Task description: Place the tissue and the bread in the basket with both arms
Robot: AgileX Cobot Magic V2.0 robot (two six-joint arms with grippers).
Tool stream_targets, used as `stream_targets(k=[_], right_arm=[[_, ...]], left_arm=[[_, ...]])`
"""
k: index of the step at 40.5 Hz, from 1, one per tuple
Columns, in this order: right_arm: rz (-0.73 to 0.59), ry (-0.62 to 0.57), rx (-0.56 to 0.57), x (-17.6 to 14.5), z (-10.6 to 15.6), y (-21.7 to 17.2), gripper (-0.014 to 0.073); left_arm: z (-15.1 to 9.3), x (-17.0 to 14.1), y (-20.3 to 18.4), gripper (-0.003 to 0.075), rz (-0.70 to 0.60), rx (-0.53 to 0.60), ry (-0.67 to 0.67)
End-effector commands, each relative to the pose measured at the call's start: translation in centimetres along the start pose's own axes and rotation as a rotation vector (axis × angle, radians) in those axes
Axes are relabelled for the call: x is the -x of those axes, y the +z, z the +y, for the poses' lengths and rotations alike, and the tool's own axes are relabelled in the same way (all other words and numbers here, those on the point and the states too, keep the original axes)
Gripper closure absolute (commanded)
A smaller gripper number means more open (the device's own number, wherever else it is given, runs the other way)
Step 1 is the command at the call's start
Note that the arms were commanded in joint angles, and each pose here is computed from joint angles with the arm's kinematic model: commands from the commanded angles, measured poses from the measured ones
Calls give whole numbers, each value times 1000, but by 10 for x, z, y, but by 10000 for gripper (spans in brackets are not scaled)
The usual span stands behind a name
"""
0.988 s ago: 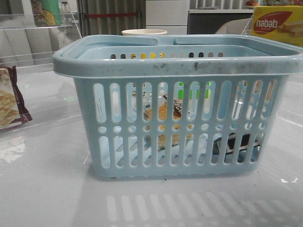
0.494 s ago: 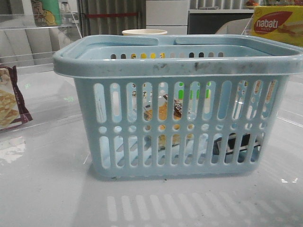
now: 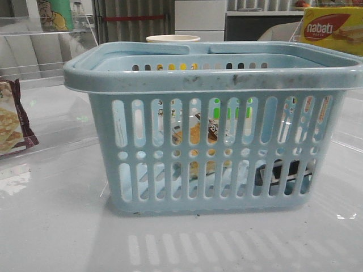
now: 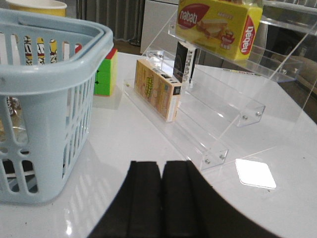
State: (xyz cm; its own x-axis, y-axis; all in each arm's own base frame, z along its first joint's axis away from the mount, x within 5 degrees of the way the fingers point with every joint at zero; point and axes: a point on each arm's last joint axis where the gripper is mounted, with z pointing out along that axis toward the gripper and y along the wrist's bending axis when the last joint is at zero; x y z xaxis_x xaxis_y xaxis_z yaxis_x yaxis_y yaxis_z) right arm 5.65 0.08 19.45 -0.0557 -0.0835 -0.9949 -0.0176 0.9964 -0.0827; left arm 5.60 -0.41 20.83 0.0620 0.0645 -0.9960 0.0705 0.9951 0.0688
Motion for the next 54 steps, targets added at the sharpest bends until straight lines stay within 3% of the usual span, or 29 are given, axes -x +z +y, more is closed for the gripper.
stream_targets(k=[1, 11, 21, 54], right_arm=[[-139, 4, -19, 11, -1, -2, 538], [-225, 53, -28, 17, -3, -3, 538], [-230, 114, -27, 18, -3, -3, 538], [-230, 115, -27, 18, -3, -3, 538]], left_arm=[[0, 10, -2, 629, -112, -8, -15], [0, 10, -2, 629, -110, -8, -15], [0, 10, -2, 629, -110, -8, -15], [0, 10, -2, 629, -110, -8, -15]])
